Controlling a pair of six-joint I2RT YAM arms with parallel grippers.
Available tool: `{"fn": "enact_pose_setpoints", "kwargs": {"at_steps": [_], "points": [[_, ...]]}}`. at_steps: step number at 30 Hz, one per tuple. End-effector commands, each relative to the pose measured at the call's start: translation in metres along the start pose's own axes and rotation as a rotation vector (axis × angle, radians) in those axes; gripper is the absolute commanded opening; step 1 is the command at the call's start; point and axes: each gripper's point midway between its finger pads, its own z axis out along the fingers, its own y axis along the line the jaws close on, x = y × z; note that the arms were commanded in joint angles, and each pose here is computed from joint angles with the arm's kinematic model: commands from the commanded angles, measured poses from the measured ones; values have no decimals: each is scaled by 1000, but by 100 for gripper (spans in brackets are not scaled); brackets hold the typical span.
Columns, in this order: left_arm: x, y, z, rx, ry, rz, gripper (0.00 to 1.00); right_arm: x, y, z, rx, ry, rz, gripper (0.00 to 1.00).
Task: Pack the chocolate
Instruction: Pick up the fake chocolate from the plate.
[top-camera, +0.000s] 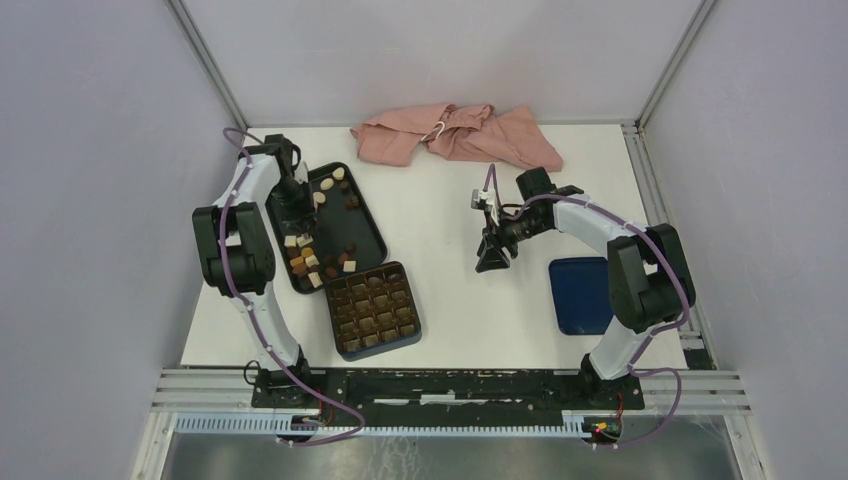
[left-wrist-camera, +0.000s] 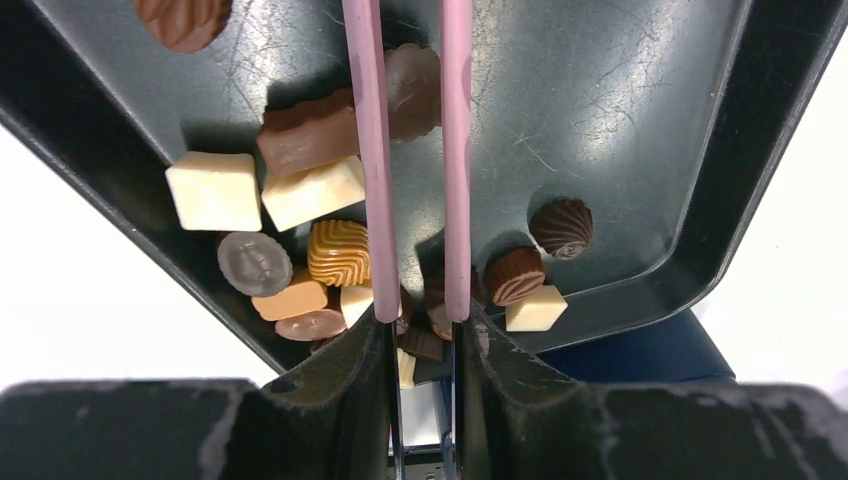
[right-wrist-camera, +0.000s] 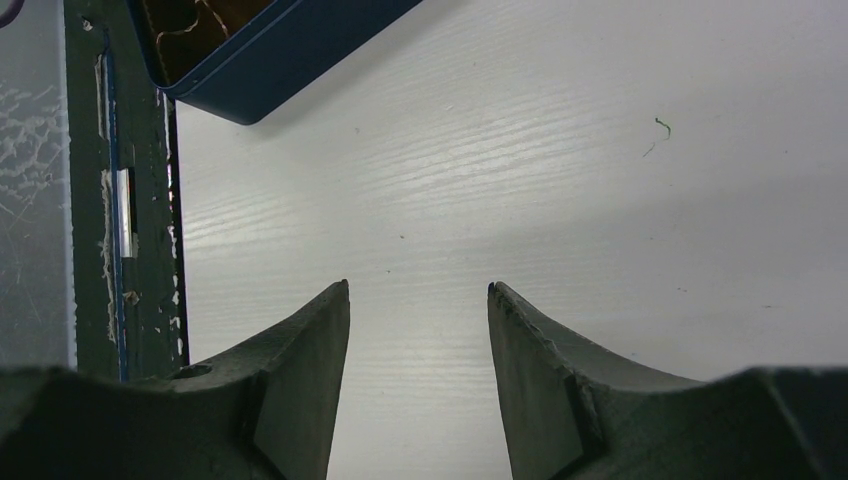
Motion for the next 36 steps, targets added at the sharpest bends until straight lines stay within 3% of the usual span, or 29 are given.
{"fn": "enact_pose_setpoints", "kwargs": {"at_steps": [1,8,21,36], "points": [[-2,-8,4,39,10,65,33,-17,-3,-5,-4,-35,-53,59],[-13,10,-6,-77,-45,52,35,-16,-3,-5,-5,-33,-53,59],[-25,8,-22,-33,-128,38,35,-15,-4,-4,-9,-29,-49,59],[-21,22,-4,-46,-70,9,39,-12,-5,-3,-10,-23,-42,60]]}}
